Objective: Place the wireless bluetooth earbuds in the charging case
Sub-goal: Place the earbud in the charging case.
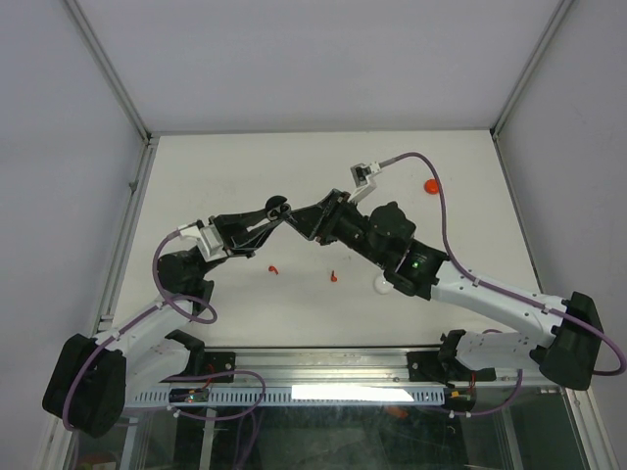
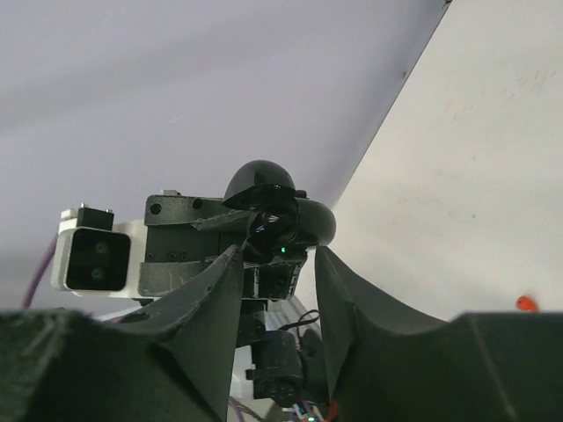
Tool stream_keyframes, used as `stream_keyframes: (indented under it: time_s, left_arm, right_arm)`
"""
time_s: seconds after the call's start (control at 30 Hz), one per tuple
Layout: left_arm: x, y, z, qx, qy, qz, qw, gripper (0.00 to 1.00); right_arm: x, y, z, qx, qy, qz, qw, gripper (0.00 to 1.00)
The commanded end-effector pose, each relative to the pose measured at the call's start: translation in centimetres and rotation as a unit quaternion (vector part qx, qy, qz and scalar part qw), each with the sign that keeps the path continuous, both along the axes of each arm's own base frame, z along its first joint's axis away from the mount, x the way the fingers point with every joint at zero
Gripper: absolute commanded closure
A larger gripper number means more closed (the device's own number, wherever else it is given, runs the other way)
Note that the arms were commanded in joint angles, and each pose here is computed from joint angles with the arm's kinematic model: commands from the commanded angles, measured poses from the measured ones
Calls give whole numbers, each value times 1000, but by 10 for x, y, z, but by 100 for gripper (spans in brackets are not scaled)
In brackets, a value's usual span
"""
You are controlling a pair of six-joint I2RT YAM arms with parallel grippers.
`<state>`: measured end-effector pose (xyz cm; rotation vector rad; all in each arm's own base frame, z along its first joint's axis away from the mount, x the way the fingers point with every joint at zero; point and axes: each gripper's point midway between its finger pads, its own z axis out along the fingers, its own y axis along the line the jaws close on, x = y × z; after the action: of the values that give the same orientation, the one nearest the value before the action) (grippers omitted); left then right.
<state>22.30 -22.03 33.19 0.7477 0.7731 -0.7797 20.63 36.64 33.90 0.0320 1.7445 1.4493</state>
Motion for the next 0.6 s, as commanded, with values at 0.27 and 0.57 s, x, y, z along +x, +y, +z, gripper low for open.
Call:
stream_keyframes:
  time_s: [0.27,0.57]
  left_arm:
    - [-3,2,24,-20,-17,0,1000,100]
    - [-2,0,24,-17,-5,-6,1000,100]
  right_arm:
    - [-20,4,52,-65,-189,68,977,54]
    - [-22,7,48,-93,-198,85,972,53]
